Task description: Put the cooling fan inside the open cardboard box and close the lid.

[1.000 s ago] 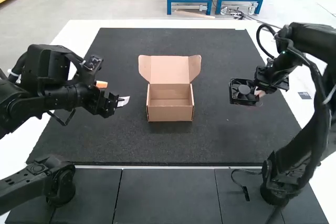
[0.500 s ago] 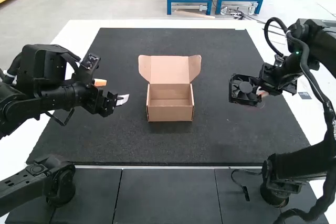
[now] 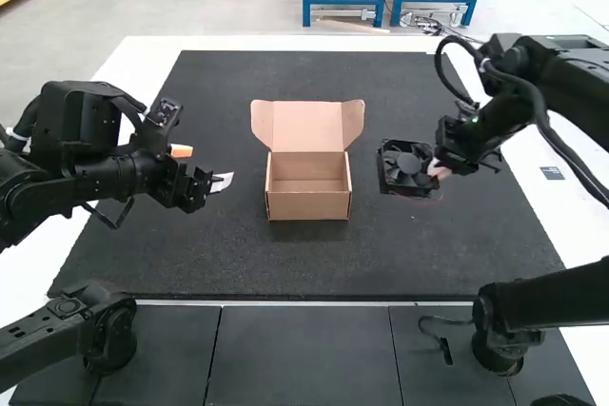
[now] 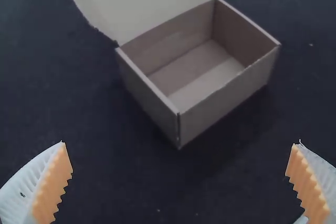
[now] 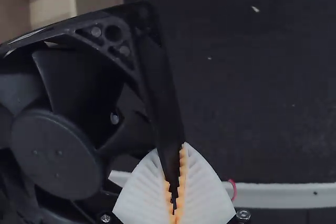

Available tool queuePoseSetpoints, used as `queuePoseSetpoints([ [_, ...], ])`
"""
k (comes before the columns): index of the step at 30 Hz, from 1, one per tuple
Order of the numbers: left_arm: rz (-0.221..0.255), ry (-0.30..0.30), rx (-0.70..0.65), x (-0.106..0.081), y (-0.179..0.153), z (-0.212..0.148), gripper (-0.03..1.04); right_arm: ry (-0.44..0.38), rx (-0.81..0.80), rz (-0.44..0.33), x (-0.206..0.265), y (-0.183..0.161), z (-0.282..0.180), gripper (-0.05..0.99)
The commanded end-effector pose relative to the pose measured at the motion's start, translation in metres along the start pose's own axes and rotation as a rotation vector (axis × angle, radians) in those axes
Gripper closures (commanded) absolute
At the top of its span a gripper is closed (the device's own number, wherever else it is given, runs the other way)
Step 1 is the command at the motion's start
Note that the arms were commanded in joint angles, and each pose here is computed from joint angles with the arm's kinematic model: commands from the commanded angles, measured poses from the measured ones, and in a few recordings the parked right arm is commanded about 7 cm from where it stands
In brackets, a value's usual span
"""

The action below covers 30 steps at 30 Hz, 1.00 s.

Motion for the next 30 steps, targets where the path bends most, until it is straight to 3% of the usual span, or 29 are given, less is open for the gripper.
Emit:
queuePoseSetpoints([
  [1,0.012,0.017,-0.023,0.002,0.005,-0.004,0.04,0.063,-0.008,-0.007,0.022,-0.005,-0.004,0.95],
  [13,0.012,0.027,-0.033,0.003,0.006,-0.003,0.04,0.107,0.031,-0.097,0.057,-0.017,0.014,0.95],
  [30,0.019,0.035,-0.069,0.004,0.012,-0.004,0.04,0.079,0.093,-0.217,0.100,-0.028,0.052,0.95],
])
Point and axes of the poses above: each hand's point on the last joint's axis, 136 mm out from that joint toward the fingers, its own z axis out along the fingers, its own x axis along the line the jaws close on, y = z × x, the point moved 5 cm from there along -z, back along the fingers, and after that the axes turned 10 degrees about z, right-handed, at the moved point
